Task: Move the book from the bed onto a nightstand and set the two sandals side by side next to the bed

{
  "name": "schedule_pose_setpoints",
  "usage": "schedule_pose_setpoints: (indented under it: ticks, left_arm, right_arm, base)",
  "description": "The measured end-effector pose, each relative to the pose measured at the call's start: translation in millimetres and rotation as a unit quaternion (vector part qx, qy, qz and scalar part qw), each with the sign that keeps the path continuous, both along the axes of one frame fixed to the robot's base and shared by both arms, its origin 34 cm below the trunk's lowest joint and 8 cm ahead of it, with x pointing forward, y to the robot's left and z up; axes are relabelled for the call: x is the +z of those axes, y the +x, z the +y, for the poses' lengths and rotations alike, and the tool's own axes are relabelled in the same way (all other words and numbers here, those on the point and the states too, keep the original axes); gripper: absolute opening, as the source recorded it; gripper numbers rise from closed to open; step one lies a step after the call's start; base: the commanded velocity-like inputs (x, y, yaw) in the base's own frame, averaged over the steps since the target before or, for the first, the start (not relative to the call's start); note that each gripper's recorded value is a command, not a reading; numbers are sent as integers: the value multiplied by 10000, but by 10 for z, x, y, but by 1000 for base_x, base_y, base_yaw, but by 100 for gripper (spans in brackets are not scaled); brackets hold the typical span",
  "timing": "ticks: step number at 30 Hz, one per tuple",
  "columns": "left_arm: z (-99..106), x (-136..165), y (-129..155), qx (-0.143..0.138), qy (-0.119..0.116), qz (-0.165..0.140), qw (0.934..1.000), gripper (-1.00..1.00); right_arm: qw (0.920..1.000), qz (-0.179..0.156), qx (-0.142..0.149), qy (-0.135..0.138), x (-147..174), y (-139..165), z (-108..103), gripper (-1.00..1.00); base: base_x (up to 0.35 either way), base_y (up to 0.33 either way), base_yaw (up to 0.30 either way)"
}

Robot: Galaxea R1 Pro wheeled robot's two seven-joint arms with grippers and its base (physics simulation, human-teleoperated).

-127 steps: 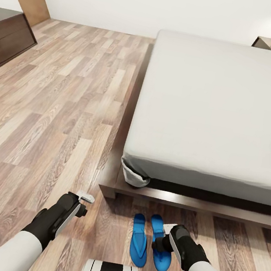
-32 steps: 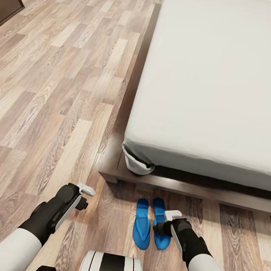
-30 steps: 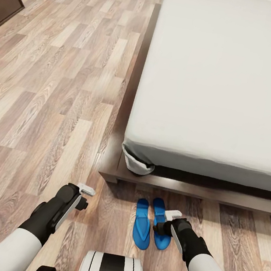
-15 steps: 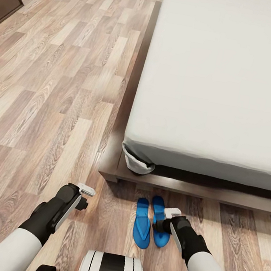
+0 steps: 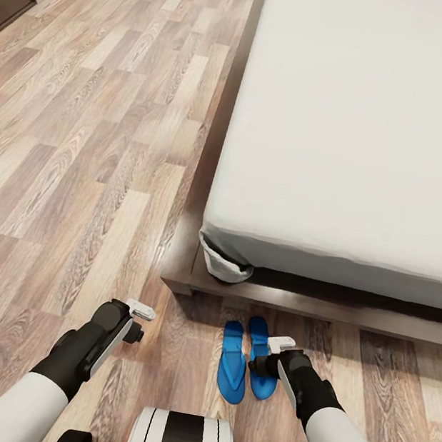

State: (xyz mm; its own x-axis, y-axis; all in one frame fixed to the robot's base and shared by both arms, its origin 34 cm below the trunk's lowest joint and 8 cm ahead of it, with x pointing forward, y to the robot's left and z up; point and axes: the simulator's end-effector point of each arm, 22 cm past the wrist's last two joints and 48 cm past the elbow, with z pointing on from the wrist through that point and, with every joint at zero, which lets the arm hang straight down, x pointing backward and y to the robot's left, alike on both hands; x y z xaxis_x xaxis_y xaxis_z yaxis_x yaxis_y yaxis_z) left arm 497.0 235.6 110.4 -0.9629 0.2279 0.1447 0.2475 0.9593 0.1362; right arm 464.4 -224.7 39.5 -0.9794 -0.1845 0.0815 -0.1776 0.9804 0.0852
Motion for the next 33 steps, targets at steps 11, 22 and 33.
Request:
schedule_pose_setpoints:
  ticks: [11, 22, 33]
  left_arm:
    - [-2, -33, -27, -2, -2, 34, 10000, 100]
    - [-2, -37, -34, -6, 0, 44, 10000, 100]
    - [-7, -37, -34, -11, -5, 45, 10000, 100]
  right_arm:
    - [10000, 45, 28, -15, -35, -42, -10, -100]
    - [10000, 47, 35, -21, -37, -49, -17, 100]
    - [10000, 54, 34, -22, -37, -53, -18, 100]
  base:
    - [0, 0, 0]
    - [0, 0, 0]
    - [0, 0, 0]
